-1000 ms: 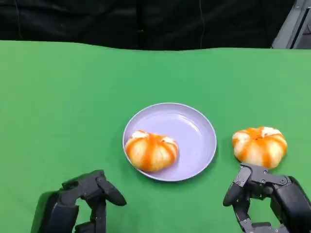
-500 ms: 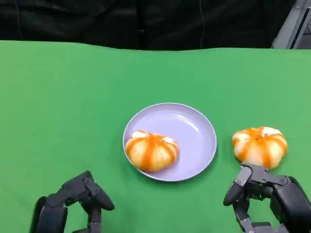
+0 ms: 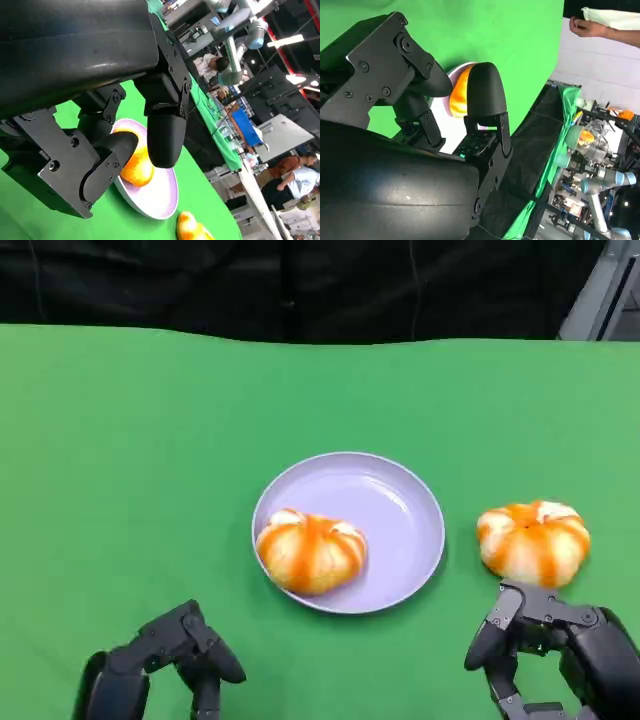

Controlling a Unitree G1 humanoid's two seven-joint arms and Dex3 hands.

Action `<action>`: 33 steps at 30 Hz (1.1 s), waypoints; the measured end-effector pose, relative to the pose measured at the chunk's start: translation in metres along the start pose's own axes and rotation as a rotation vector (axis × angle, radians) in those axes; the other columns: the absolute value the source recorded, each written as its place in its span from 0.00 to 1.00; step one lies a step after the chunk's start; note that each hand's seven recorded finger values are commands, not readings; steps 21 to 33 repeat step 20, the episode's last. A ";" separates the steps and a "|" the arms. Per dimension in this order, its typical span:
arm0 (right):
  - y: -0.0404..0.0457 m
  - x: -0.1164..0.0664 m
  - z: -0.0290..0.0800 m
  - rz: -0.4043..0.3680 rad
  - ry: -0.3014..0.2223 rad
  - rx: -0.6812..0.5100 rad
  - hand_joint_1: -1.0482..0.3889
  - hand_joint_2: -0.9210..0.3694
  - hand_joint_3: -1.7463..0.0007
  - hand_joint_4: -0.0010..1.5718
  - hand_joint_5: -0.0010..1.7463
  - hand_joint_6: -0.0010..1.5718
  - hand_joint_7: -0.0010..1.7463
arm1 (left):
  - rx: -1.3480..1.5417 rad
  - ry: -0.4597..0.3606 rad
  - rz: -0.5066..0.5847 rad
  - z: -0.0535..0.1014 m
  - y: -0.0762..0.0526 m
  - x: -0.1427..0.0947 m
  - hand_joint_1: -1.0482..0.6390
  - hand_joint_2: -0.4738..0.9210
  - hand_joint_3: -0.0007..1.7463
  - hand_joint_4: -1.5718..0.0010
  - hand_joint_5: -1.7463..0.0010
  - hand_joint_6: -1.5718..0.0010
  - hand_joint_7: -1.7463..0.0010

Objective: Grasp the bread from the table and place it into the plate.

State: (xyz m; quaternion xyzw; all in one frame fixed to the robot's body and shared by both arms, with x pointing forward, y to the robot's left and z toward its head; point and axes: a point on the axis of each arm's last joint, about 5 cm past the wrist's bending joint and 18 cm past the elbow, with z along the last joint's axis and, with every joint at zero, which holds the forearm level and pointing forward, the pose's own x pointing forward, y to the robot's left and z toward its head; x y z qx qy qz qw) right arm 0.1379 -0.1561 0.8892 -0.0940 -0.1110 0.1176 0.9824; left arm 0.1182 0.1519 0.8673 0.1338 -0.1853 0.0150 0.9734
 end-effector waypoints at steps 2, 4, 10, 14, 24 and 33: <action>0.0001 0.000 0.000 0.000 -0.001 0.001 0.77 0.46 0.18 0.56 0.99 0.52 0.77 | -0.001 -0.004 0.000 0.000 0.000 0.001 0.61 0.50 0.91 0.45 0.01 0.48 0.11; 0.0007 0.000 0.000 0.002 0.000 0.004 0.77 0.46 0.18 0.56 0.99 0.52 0.77 | -0.002 -0.010 0.001 0.000 0.000 0.001 0.61 0.50 0.91 0.45 0.01 0.48 0.11; 0.0017 -0.001 0.000 0.005 0.005 0.006 0.76 0.46 0.18 0.55 0.98 0.51 0.77 | -0.001 -0.017 0.002 0.001 0.001 0.001 0.61 0.50 0.90 0.45 0.01 0.47 0.14; 0.0006 -0.002 0.003 0.008 -0.008 -0.014 0.76 0.47 0.18 0.56 0.99 0.51 0.77 | 0.014 -0.023 -0.002 0.002 0.002 -0.001 0.61 0.51 0.89 0.46 0.02 0.47 0.16; -0.0005 -0.001 0.004 0.007 -0.012 -0.026 0.75 0.49 0.17 0.56 0.98 0.51 0.76 | 0.014 -0.032 0.001 0.003 0.002 0.000 0.61 0.50 0.89 0.46 0.03 0.46 0.17; -0.0005 -0.001 0.004 0.007 -0.012 -0.026 0.75 0.49 0.17 0.56 0.98 0.51 0.76 | 0.014 -0.032 0.001 0.003 0.002 0.000 0.61 0.50 0.89 0.46 0.03 0.46 0.17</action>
